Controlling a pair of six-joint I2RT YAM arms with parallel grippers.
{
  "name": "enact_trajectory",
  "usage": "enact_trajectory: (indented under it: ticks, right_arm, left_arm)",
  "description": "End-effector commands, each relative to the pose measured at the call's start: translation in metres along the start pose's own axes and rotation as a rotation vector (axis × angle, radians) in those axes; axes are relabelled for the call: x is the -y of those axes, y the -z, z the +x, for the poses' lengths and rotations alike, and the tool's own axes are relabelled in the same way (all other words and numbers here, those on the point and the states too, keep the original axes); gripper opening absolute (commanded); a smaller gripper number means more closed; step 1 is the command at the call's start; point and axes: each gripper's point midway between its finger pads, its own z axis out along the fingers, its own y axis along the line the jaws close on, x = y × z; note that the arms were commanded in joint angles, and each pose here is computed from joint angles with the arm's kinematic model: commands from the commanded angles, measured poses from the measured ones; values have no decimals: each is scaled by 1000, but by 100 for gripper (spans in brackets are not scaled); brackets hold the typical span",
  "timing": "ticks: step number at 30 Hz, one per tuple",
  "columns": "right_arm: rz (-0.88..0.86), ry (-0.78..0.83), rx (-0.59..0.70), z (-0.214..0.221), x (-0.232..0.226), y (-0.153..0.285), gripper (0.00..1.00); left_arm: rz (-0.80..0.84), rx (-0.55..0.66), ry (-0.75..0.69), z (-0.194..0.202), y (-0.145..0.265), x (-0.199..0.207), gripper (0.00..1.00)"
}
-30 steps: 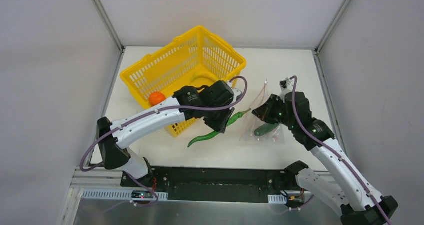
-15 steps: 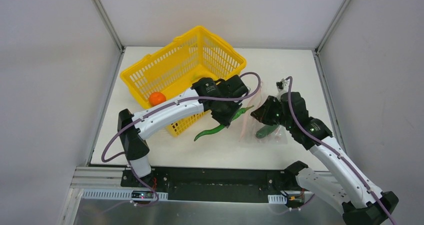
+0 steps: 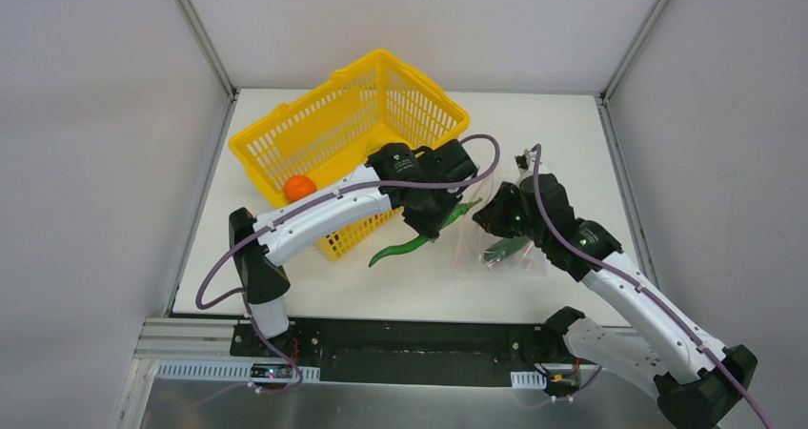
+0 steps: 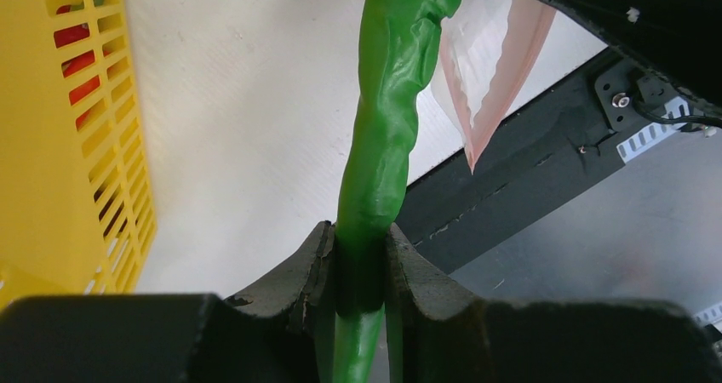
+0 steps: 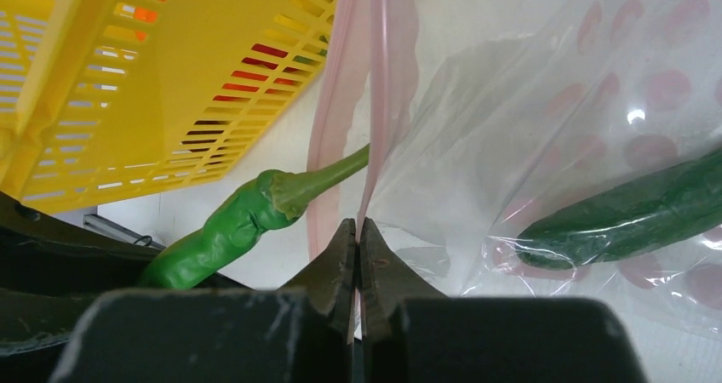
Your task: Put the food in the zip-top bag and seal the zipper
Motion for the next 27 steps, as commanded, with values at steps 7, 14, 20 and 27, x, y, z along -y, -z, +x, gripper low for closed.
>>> enact_trajectory:
  ticks: [7, 14, 20, 27]
  right_arm:
    - [-102, -37, 90, -16, -31, -3, 0]
    - [-145, -13, 85, -13, -36, 0, 0]
    - [-267, -4, 46, -5, -56, 8, 0]
    - [-306, -95, 33, 2, -60, 1, 0]
  left_arm:
    - [54, -21, 23, 0, -4, 16, 4]
    - [3, -81, 45, 6, -21, 8, 3]
    - [-16, -56, 73, -1, -22, 1, 2]
    - [9, -46, 45, -13, -15, 3, 8]
